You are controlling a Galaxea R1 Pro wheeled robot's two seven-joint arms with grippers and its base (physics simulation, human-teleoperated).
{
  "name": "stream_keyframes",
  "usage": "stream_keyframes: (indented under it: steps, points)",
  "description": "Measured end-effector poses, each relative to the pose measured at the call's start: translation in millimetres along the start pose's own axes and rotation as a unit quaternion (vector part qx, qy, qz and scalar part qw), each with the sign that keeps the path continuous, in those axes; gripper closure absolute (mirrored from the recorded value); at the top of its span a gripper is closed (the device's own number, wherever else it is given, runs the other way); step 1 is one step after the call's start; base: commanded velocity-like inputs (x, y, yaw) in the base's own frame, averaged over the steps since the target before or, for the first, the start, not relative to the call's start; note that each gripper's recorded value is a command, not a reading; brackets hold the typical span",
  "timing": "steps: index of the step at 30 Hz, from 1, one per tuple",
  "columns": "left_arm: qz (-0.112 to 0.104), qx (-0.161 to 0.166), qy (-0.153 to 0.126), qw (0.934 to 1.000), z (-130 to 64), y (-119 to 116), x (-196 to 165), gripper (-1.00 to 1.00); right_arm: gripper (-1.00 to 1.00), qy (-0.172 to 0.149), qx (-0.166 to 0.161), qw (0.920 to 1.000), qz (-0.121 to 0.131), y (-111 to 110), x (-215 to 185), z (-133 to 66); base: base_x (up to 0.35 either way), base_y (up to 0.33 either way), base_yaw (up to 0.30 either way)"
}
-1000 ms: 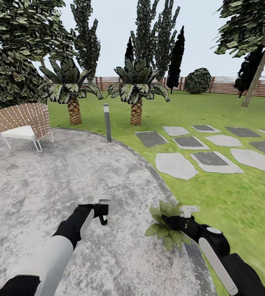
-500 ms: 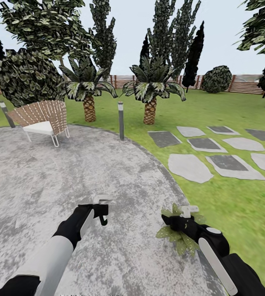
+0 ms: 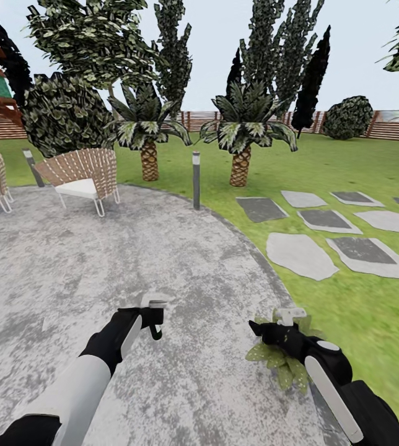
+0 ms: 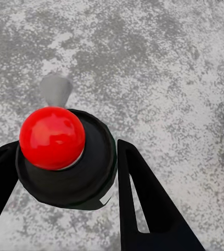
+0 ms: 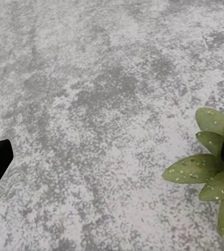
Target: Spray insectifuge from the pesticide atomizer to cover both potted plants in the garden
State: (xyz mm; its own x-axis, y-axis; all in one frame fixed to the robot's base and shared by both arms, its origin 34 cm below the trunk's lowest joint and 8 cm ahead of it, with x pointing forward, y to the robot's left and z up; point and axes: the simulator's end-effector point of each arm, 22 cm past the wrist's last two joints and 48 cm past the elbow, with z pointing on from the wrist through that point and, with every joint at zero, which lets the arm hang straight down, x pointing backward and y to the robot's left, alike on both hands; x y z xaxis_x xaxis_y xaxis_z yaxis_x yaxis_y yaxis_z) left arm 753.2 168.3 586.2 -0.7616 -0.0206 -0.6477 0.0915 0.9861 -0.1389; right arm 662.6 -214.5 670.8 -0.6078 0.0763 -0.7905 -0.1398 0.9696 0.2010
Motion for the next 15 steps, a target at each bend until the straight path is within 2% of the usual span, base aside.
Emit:
stream_keyframes:
  steps: [2,3,5,9,12,15]
  points:
    - [0.0,0.0,0.0,1.0,0.0,0.3,0.0,1.0,-1.0,-0.012,0.028,0.9995,0.009,-32.6,-12.0,-6.2,0.0,0.0,0.008]
    - [0.0,0.0,0.0,1.0,0.0,0.8,0.0,1.0,-1.0,-0.019,0.048,0.9986,0.011,-56.5,-19.4,-12.0,0.0,0.0,0.002]
    - [0.0,0.0,0.0,1.0,-0.1,0.7,0.0,1.0,-1.0,-0.024,0.081,0.9964,0.003,-97.4,-29.1,-24.4,0.055,0.109,0.001]
    - [-0.001,-0.001,0.0,1.0,-0.2,1.0,-0.1,1.0,-1.0,-0.002,0.097,0.9953,-0.004,-116.7,-22.5,-30.2,0.092,0.259,0.0]
    - [-0.001,-0.001,0.0,1.0,-0.2,1.2,-0.1,1.0,-1.0,0.009,0.101,0.9948,-0.003,-122.0,-15.9,-29.8,0.097,0.25,0.0]
    - [0.001,-0.001,-0.001,1.0,-0.4,1.2,-1.0,1.0,-1.0,0.013,0.102,0.9947,-0.002,-124.1,-12.5,-29.4,0.042,0.086,0.0]
